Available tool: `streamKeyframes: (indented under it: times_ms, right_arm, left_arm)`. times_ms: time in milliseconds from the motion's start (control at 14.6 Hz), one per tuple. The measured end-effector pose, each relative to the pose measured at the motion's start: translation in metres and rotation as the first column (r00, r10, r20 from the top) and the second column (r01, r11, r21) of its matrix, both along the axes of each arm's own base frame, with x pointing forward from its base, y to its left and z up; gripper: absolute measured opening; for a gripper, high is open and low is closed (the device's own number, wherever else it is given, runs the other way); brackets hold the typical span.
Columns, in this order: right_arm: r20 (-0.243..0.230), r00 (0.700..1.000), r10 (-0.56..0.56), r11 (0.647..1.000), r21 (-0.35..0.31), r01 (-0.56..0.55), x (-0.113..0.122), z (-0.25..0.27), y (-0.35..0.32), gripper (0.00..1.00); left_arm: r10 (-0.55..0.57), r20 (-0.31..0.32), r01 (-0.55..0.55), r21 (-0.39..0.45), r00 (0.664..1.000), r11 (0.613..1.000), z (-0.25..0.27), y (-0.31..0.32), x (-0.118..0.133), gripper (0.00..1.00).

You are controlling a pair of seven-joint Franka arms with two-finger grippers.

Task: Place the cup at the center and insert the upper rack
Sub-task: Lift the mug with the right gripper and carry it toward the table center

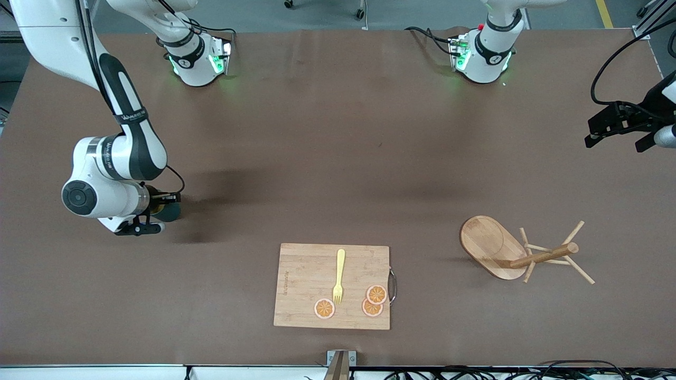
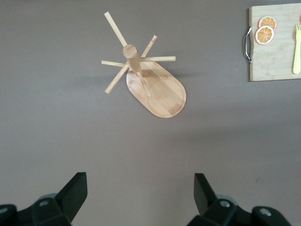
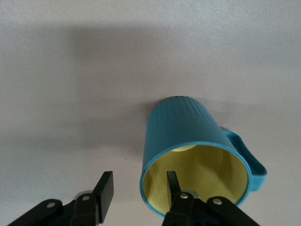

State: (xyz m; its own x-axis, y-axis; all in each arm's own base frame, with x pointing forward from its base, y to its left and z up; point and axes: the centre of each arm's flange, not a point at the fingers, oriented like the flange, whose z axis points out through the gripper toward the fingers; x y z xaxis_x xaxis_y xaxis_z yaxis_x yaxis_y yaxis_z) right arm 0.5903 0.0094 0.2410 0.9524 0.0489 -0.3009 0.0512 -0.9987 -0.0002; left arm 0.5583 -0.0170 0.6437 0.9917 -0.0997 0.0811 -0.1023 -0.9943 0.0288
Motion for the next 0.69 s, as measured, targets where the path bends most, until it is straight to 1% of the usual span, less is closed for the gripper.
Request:
streamKeyframes:
  times_ms: [137,206,343,412,481,618,687]
  right_arm:
    - [-0.001,1.000,-0.001,1.000,0.000,0.001,0.0001,-0.0048,-0.0004,0.50]
    - [-0.004,1.000,0.000,1.000,-0.001,0.000,-0.0002,-0.0067,-0.0004,0.41]
    - [-0.006,1.000,-0.001,1.000,-0.001,0.001,-0.0004,-0.0075,-0.0007,0.18]
    - [-0.005,1.000,-0.002,1.000,-0.001,0.002,-0.0001,-0.0073,-0.0010,0.08]
    - [-0.005,1.000,-0.002,1.000,-0.002,0.002,0.0002,-0.0067,-0.0013,0.05]
    - [-0.006,1.000,-0.004,1.000,-0.002,0.004,0.0013,-0.0050,0.0001,0.05]
    - [-0.018,1.000,-0.006,1.000,-0.003,0.006,0.0025,-0.0013,0.0036,0.05]
  left_arm:
    - [0.000,0.000,0.000,0.000,1.000,1.000,0.0000,0.0000,0.0000,1.00]
    - [0.000,0.000,0.000,0.000,1.000,1.000,0.0000,0.0000,0.0000,1.00]
    - [0.000,0.000,0.000,0.000,1.000,1.000,0.0000,0.0000,0.0000,1.00]
    - [0.000,0.000,0.000,0.000,1.000,1.000,0.0000,0.0000,0.0000,1.00]
    - [0.000,0.000,0.000,0.000,1.000,1.000,0.0000,0.0000,0.0000,1.00]
    - [0.000,0.000,0.000,0.000,1.000,1.000,0.0000,0.0001,0.0000,1.00]
    - [0.000,0.000,0.000,0.000,1.000,1.000,0.0000,0.0001,0.0000,1.00]
